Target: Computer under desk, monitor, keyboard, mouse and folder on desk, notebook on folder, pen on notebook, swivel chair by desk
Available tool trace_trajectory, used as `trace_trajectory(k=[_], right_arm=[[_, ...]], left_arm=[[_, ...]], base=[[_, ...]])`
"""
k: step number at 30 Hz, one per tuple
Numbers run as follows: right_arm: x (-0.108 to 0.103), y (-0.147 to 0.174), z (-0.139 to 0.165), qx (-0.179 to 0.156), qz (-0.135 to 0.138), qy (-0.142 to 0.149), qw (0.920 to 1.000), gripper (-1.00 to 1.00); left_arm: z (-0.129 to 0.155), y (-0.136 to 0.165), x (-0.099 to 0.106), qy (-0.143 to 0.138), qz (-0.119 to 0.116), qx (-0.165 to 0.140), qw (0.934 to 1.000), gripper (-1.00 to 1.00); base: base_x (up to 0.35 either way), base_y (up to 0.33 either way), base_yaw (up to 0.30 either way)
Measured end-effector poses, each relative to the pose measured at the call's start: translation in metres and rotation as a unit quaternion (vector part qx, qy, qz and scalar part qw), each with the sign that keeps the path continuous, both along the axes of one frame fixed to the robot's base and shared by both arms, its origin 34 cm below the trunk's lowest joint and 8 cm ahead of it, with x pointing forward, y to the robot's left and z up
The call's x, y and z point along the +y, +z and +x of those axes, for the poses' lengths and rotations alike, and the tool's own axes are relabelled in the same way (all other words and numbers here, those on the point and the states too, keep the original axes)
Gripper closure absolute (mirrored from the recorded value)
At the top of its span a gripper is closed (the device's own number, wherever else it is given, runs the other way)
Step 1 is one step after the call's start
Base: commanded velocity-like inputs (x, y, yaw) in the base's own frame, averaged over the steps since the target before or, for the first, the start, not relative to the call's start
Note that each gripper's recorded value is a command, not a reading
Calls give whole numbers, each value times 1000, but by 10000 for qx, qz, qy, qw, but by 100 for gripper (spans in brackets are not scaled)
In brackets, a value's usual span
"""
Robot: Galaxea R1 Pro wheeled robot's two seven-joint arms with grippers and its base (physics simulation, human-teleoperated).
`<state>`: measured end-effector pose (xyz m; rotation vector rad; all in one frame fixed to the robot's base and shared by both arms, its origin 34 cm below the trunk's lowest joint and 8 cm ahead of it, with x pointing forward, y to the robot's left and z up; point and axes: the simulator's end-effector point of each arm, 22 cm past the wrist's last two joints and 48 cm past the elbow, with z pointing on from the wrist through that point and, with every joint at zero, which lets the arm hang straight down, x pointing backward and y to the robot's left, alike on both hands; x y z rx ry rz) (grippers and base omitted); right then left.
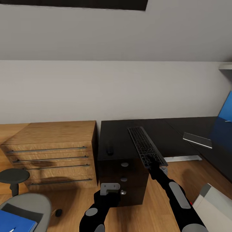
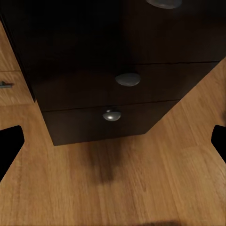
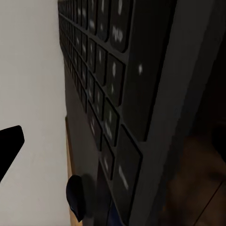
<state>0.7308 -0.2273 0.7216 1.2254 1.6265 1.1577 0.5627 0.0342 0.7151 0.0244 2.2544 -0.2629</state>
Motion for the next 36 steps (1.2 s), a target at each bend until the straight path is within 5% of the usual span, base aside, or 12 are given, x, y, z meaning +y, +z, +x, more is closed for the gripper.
trace_trajectory(k=[36], right_arm=[[-1,0,0,-6,-8,-10,10000,-100]], left_arm=[[0,-1,-1,-1,-4,8,10000,-100]], base=[[-125,0,0]])
